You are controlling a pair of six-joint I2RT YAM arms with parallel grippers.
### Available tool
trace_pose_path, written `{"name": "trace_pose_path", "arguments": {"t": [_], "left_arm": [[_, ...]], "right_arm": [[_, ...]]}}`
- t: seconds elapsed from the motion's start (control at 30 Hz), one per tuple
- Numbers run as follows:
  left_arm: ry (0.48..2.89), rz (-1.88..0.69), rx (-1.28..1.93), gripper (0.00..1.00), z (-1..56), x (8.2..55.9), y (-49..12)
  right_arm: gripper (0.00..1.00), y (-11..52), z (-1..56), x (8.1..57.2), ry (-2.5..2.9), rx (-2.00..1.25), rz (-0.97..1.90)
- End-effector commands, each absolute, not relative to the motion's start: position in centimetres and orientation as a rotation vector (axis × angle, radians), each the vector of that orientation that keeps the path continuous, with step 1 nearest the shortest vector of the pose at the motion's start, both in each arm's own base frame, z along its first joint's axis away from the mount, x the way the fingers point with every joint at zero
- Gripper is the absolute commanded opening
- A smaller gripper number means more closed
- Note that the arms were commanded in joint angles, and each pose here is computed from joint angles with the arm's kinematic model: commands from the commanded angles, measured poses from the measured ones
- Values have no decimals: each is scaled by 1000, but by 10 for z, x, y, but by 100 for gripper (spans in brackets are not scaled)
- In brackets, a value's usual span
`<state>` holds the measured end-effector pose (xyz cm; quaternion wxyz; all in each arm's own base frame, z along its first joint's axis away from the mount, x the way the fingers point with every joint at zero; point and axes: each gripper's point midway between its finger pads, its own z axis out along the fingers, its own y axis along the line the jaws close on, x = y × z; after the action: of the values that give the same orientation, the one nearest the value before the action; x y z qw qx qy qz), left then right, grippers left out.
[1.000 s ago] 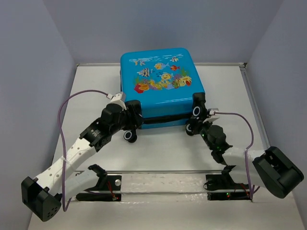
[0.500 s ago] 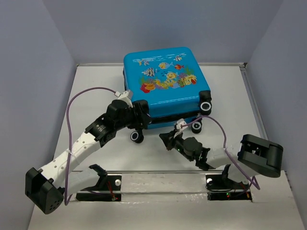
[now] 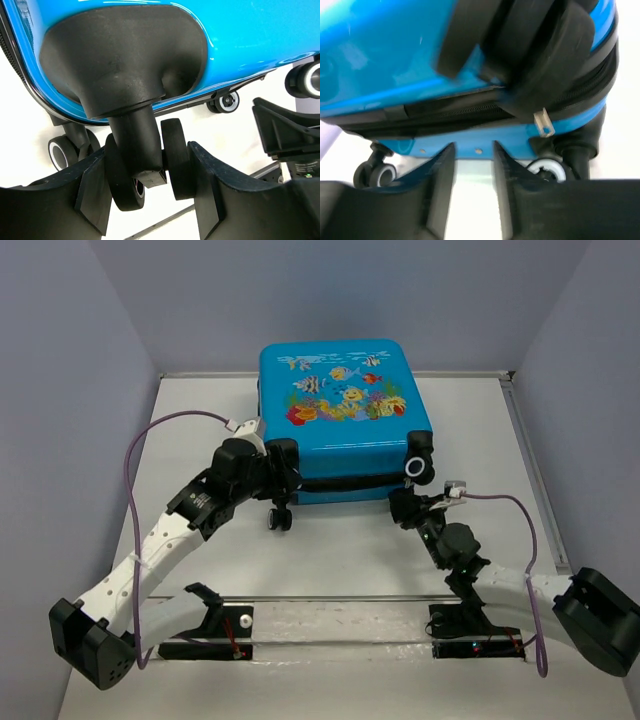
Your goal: Pack the luggage
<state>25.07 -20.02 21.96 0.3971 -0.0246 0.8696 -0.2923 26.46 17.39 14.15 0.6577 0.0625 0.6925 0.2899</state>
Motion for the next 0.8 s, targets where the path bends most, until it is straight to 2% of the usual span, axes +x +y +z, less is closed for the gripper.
{"name": "trace_pose_path", "arguments": {"t": [0.0, 0.03, 0.2, 0.53, 0.77], "left_arm": [[1631, -1004, 130, 6, 393, 246, -219], [1628, -1005, 130, 6, 395, 245, -218], [1625, -1010, 143, 6, 395, 242, -217], [1590, -1000, 151, 6, 411, 239, -211], [1615, -999, 156, 6, 400, 239, -212]], "right_arm": [[47, 151, 132, 262, 1561, 179, 615], [52, 148, 132, 263, 1563, 183, 608], [56, 134, 134, 271, 1566, 178, 554], [52, 138, 132, 289, 1615, 143, 575], [51, 153, 150, 303, 1556, 48, 587]]}}
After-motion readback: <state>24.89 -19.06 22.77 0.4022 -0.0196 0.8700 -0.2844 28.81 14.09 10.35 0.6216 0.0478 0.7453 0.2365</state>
